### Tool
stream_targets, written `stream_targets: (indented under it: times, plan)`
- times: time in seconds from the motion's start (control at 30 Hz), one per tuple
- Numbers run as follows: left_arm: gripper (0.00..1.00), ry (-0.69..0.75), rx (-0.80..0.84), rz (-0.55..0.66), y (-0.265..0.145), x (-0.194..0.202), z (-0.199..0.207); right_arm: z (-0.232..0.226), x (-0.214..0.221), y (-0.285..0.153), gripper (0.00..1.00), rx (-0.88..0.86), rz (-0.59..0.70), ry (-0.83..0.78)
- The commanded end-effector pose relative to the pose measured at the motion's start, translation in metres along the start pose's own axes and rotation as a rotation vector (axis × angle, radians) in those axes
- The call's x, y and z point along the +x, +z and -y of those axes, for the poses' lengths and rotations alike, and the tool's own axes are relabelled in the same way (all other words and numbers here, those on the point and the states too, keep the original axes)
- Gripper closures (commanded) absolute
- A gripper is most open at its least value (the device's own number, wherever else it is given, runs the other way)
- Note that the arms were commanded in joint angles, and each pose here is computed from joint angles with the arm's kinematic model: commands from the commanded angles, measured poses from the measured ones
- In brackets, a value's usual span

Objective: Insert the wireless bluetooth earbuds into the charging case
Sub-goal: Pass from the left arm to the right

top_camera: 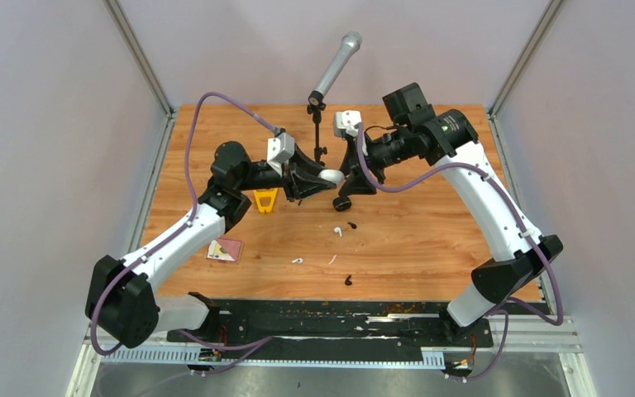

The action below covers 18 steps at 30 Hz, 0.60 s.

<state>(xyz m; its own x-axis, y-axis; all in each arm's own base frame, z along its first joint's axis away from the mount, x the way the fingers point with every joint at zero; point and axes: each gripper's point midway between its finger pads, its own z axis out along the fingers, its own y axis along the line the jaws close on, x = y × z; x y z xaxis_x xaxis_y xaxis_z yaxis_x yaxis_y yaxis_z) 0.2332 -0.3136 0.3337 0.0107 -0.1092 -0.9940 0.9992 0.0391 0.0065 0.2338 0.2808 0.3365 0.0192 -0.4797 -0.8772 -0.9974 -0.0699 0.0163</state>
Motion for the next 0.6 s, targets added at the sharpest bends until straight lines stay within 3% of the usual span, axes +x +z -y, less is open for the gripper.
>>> stream_targets:
  times: [0.0, 0.2, 0.27, 0.4, 0.57]
  plan:
    - [1.0, 0.049, 0.028, 0.05, 0.006, -0.026, 0.002, -0.001, -0.009, -0.002, 0.53, 0.013, 0.021, -0.06]
    - [1.0, 0.042, 0.033, 0.039, 0.008, -0.021, -0.001, 0.004, -0.009, 0.002, 0.65, 0.012, 0.018, -0.062]
    - [0.99, 0.044, 0.034, 0.033, 0.008, -0.02, -0.001, 0.003, -0.01, 0.001, 0.74, 0.01, 0.021, -0.065]
    - [0.72, 0.044, 0.026, 0.029, 0.008, -0.019, -0.002, 0.003, -0.012, 0.0, 0.99, 0.015, 0.021, -0.07]
    - [0.59, 0.037, 0.015, 0.012, 0.007, -0.016, -0.004, 0.007, -0.013, -0.01, 1.0, 0.068, -0.023, -0.087]
